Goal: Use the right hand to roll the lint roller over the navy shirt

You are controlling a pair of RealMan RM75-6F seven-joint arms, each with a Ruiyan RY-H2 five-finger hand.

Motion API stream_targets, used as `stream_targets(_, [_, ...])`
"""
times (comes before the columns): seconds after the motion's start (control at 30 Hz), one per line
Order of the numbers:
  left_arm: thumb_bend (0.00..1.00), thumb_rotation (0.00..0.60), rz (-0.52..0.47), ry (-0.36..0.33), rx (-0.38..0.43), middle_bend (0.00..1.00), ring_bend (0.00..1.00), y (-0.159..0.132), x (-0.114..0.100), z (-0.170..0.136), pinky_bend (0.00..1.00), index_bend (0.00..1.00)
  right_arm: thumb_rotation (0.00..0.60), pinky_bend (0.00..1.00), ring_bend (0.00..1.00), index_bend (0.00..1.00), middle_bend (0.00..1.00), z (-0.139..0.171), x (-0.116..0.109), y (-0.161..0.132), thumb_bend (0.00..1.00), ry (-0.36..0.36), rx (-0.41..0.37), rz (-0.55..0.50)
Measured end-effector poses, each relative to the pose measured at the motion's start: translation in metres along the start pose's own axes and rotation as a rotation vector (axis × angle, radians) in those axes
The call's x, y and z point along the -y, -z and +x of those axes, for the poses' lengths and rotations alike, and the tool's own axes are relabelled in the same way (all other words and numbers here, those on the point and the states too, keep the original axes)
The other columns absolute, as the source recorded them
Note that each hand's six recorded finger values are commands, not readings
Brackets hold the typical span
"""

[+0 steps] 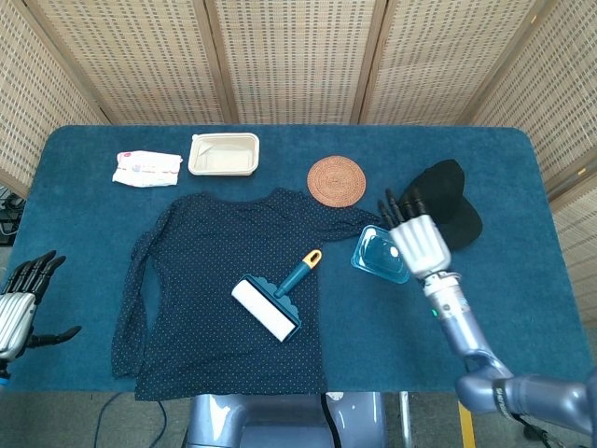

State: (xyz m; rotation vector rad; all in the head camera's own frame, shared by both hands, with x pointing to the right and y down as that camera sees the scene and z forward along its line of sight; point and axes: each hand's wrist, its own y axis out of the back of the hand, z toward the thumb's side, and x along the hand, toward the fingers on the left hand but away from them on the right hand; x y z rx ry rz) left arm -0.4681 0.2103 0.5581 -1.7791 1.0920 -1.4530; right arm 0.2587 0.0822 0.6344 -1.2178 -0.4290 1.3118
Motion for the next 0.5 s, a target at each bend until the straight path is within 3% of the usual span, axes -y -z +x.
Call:
stream_targets(0.27, [0.0,0.6,0.003,-0.014,0.026,0.0,0.0,-0.005,0.0,-0.011,0.0,0.0,0.6,0.0,0.0,0.0,0.0,0.067,0.029,0.047,0.0,-0.087,0.117,-0.344])
stream_targets(0.5, [0.0,0.6,0.001,-0.009,0.045,0.0,0.0,-0.007,0.002,-0.014,0.0,0.0,0.6,0.0,0.0,0.0,0.0,0.11,0.038,0.052,0.0,-0.067,0.134,-0.418])
